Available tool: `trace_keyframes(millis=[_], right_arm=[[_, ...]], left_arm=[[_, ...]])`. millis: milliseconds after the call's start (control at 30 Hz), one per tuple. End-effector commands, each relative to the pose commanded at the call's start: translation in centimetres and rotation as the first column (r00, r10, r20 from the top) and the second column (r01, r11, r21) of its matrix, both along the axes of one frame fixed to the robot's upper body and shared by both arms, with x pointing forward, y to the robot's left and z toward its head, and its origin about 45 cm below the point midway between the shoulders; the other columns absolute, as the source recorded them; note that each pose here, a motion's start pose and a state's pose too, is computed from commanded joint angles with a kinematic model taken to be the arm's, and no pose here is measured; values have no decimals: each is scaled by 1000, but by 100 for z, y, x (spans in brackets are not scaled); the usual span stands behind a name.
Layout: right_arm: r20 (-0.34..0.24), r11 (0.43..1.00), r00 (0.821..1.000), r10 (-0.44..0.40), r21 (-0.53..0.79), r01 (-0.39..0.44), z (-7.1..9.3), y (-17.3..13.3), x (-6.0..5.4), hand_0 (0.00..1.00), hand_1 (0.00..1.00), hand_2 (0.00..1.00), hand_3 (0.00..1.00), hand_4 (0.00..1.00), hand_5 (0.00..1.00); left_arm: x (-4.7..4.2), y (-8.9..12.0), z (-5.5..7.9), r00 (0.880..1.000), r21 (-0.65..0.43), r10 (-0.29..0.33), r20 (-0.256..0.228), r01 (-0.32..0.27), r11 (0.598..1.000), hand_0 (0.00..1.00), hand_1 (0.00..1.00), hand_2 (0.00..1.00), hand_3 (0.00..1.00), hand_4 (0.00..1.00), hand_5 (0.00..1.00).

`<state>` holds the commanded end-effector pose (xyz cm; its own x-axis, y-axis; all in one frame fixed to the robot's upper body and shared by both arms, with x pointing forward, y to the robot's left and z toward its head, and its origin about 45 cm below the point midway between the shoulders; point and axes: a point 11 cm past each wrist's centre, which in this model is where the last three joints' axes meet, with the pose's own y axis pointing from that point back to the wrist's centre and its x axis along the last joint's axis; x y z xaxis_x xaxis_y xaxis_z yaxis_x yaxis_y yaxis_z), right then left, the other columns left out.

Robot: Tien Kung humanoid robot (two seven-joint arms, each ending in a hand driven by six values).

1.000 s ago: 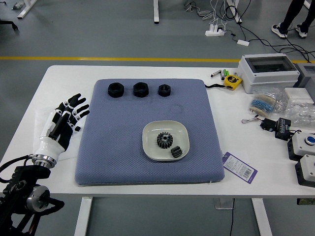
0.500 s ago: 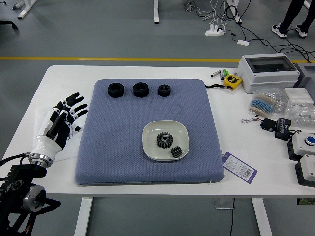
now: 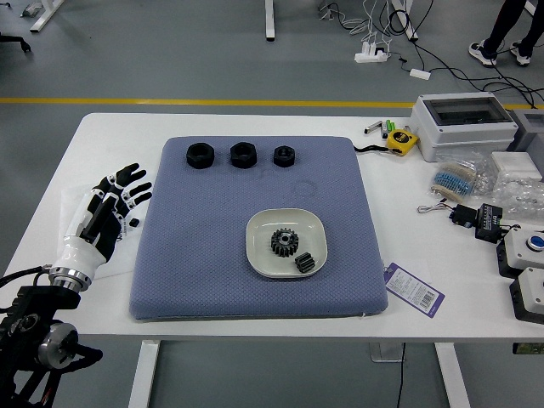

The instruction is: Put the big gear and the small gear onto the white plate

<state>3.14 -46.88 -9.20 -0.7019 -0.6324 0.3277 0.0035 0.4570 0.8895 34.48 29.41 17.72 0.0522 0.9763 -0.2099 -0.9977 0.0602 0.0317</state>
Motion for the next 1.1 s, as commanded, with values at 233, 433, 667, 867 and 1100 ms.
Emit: trace_keyframes(millis=[233,433,667,867,1100], right_arm=[[-1,1000,1000,-1,2,1,-2,3,-10,636,631,723,585,841,705],[7,1000,1000,-4,3,4,-2,4,6,636,632,723,585,841,705],[10,1000,1000,-4,3,4,1,1,20,637,632,722,585,841,705],[13,1000,1000,-4,3,4,4,-3,34,636,632,723,586,841,706],[16,1000,1000,-4,3,4,5,-3,47,636,632,723,586,841,706]], left_arm=[[-1,30,24,1000,39,10,17,-10,999,760,769,832,767,918,617],[5,33,20,1000,40,19,23,-20,999,848,861,922,810,917,616],[8,60,13,999,37,37,24,-38,999,944,950,998,867,927,670],[10,71,3,999,38,45,22,-46,998,955,964,998,882,928,678],[18,79,10,998,36,49,25,-50,998,955,964,998,882,928,678]])
